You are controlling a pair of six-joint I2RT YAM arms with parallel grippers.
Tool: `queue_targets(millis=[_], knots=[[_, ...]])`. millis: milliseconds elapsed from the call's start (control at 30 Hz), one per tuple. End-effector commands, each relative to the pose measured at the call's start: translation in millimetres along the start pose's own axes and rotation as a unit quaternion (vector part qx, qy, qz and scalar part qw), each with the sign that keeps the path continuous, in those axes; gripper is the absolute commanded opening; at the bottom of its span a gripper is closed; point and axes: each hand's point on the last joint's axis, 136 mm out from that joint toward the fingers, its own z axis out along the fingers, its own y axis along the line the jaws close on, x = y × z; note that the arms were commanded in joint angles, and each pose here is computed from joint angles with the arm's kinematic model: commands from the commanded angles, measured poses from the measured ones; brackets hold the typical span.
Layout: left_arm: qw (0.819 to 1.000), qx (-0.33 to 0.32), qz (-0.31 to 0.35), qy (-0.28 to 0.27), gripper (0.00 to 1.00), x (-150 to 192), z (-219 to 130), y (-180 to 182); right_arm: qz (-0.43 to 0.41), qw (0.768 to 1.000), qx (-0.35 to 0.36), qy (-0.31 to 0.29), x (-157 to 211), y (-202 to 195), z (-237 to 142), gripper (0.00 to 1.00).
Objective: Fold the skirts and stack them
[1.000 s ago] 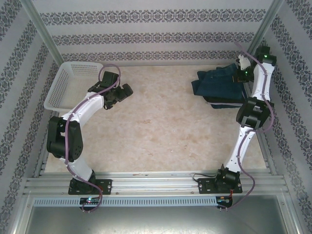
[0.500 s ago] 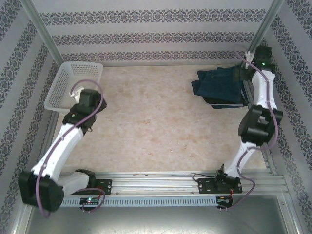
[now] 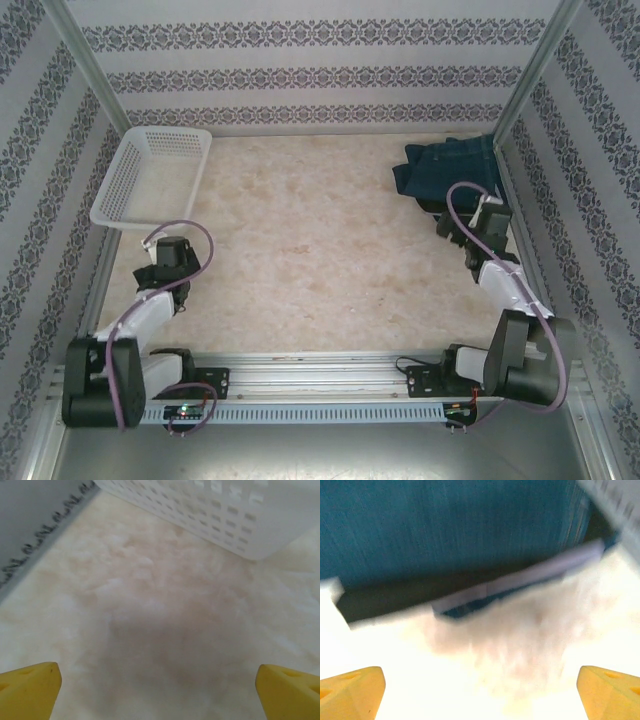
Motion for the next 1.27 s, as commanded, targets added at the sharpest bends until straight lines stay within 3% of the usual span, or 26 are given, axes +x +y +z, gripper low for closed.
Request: queue_targets(millis=[0, 200, 300, 433, 533, 567, 633, 700, 733, 800, 1233], knots=[[0.989, 0.119, 0.009, -0.083, 1.0, -57.1, 6.1, -50.1, 0.002, 0.992, -0.064, -0.109, -40.7, 26.3, -6.1, 0.98], [0.969, 0.2, 0.012, -0.141, 1.0, -86.4, 20.2, -90.9, -0.07, 0.985, -0.103, -0.12, -29.3, 52.4, 17.9, 0.98], [0.967, 0.216, 0.029, -0.135, 1.0, -83.3, 22.2, -98.9, -0.101, 0.977, -0.128, -0.14, -31.2, 72.2, 21.7, 0.98], [0.951, 0.251, 0.043, -0.175, 1.0, -81.0, 8.5, -107.2, -0.158, 0.968, -0.133, -0.144, -15.1, 91.3, 25.0, 0.98], [0.943, 0.265, 0.082, -0.182, 1.0, -66.5, 6.2, -122.6, -0.147, 0.96, -0.135, -0.198, -13.0, 89.0, 24.9, 0.98], [0.935, 0.261, 0.089, -0.224, 1.0, -69.7, 5.9, -129.5, -0.147, 0.967, -0.118, -0.172, -9.9, 83.3, 28.0, 0.98], [0.953, 0.229, 0.08, -0.184, 1.0, -61.5, 10.7, -117.0, -0.143, 0.968, -0.102, -0.182, -14.1, 80.2, 28.4, 0.98], [0.948, 0.223, 0.07, -0.217, 1.0, -67.2, 11.2, -115.6, -0.142, 0.969, -0.093, -0.179, -13.3, 77.5, 27.7, 0.98], [0.954, 0.218, 0.069, -0.193, 1.0, -62.1, 13.1, -113.2, -0.142, 0.97, -0.093, -0.175, -13.0, 77.7, 27.5, 0.98], [0.949, 0.22, 0.068, -0.214, 1.0, -68.3, 11.9, -115.6, -0.142, 0.968, -0.095, -0.182, -14.3, 78.8, 27.4, 0.98], [0.951, 0.218, 0.068, -0.206, 1.0, -67.5, 12.5, -114.7, -0.143, 0.969, -0.095, -0.178, -13.4, 79.0, 27.8, 0.98]])
